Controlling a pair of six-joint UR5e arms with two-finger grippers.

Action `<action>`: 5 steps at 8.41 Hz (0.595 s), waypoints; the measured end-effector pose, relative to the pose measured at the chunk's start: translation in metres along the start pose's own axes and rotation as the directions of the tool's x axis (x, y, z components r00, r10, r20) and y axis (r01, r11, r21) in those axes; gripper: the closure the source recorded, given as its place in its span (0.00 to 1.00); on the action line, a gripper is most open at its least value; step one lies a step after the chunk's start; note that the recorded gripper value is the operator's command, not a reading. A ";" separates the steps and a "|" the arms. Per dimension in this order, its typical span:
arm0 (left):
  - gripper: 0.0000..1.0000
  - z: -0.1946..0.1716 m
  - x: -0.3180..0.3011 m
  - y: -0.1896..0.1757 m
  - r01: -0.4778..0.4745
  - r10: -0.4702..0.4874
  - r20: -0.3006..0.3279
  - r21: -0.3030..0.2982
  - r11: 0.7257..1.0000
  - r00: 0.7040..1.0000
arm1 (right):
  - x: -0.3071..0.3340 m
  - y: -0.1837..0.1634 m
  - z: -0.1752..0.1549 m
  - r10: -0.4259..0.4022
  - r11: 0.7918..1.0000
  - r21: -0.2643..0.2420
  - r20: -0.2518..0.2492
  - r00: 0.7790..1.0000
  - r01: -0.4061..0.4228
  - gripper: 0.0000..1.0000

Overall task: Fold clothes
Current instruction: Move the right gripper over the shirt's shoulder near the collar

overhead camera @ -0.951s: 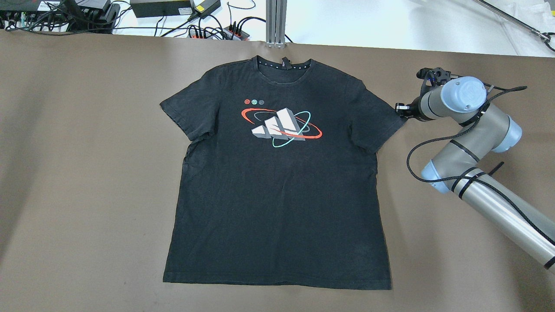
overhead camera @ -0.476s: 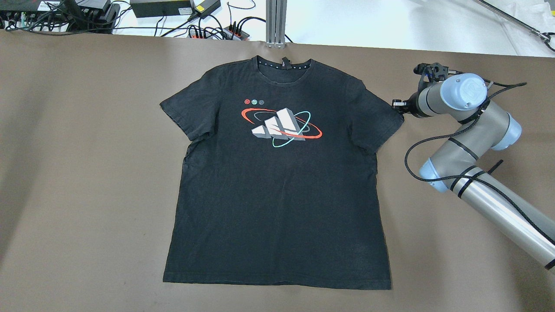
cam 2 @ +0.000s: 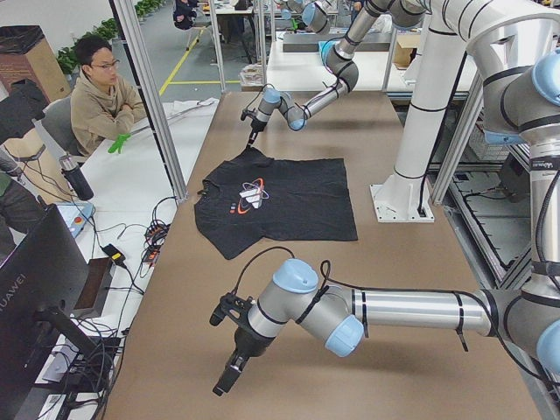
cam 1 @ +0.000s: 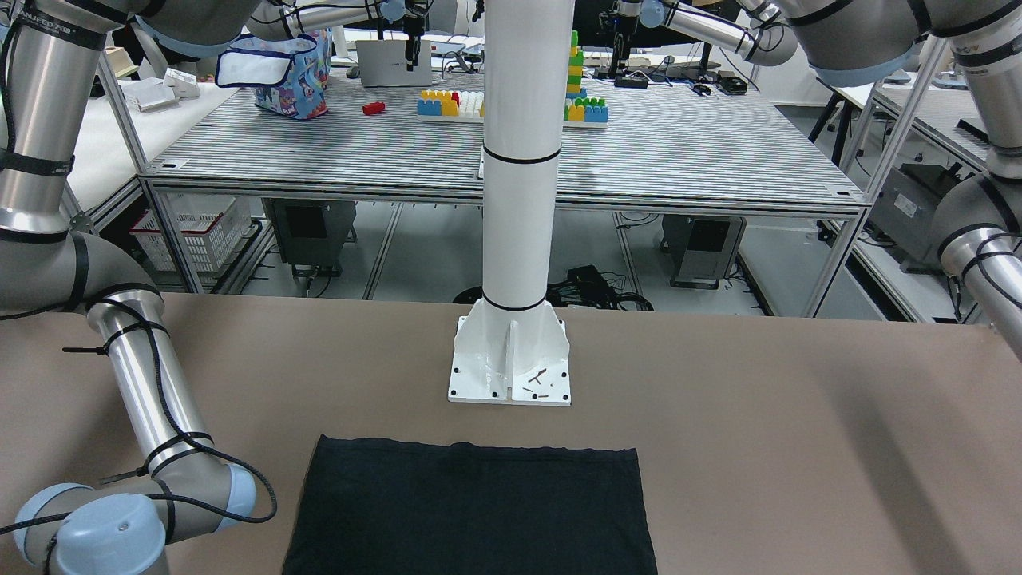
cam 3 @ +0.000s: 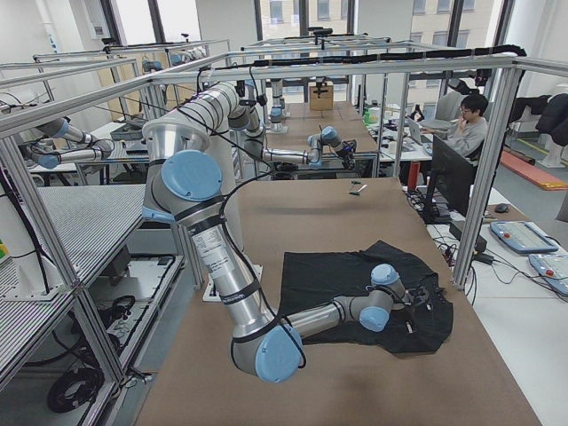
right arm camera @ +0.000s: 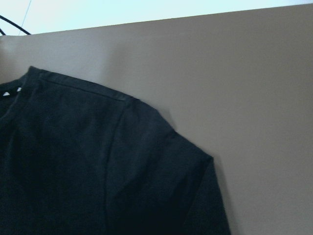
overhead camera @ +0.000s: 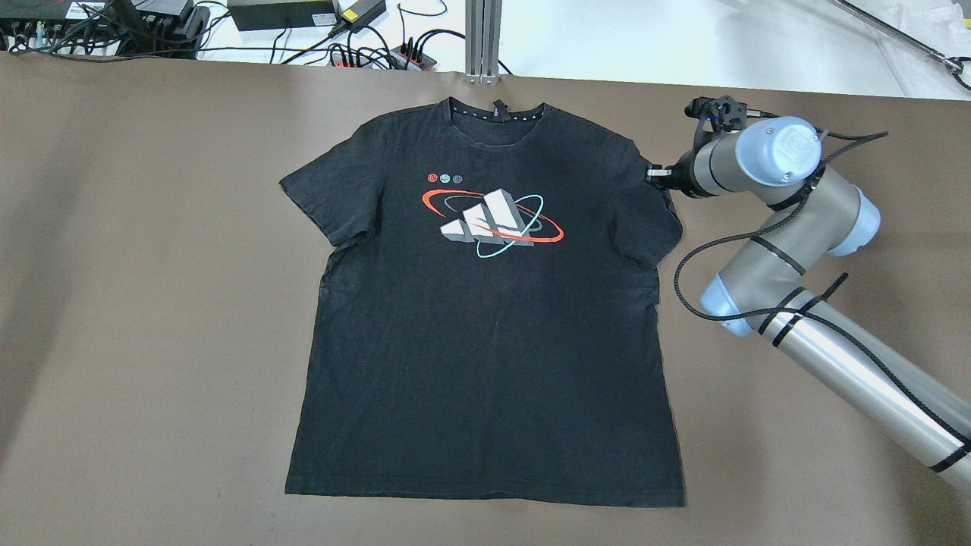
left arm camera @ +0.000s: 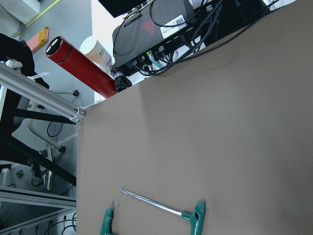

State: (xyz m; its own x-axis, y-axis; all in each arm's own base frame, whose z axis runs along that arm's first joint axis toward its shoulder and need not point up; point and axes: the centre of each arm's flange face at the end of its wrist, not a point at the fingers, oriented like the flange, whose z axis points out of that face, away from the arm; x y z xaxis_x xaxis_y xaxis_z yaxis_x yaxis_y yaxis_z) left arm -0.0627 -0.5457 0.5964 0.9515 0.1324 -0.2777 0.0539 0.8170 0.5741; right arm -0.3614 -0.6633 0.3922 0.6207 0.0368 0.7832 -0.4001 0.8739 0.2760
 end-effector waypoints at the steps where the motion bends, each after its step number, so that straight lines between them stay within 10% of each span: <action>1: 0.00 0.001 0.004 -0.001 -0.004 0.004 -0.003 -0.001 1.000 1.000 | -0.035 0.001 -0.002 0.014 1.000 -0.017 0.003 1.000 -0.014 1.00; 5: 0.00 0.005 0.012 -0.001 0.008 -0.008 -0.010 -0.006 1.000 1.000 | -0.131 0.018 -0.005 0.059 0.998 0.023 -0.004 0.998 -0.059 1.00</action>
State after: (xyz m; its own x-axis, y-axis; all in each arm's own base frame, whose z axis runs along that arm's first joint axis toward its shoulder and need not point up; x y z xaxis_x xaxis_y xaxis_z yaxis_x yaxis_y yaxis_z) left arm -0.0503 -0.5477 0.5962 0.9480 0.1312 -0.2899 0.0599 0.8212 0.5675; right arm -0.4467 -0.6504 0.2916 0.5988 0.0907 0.7957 -0.4514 0.8589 0.2418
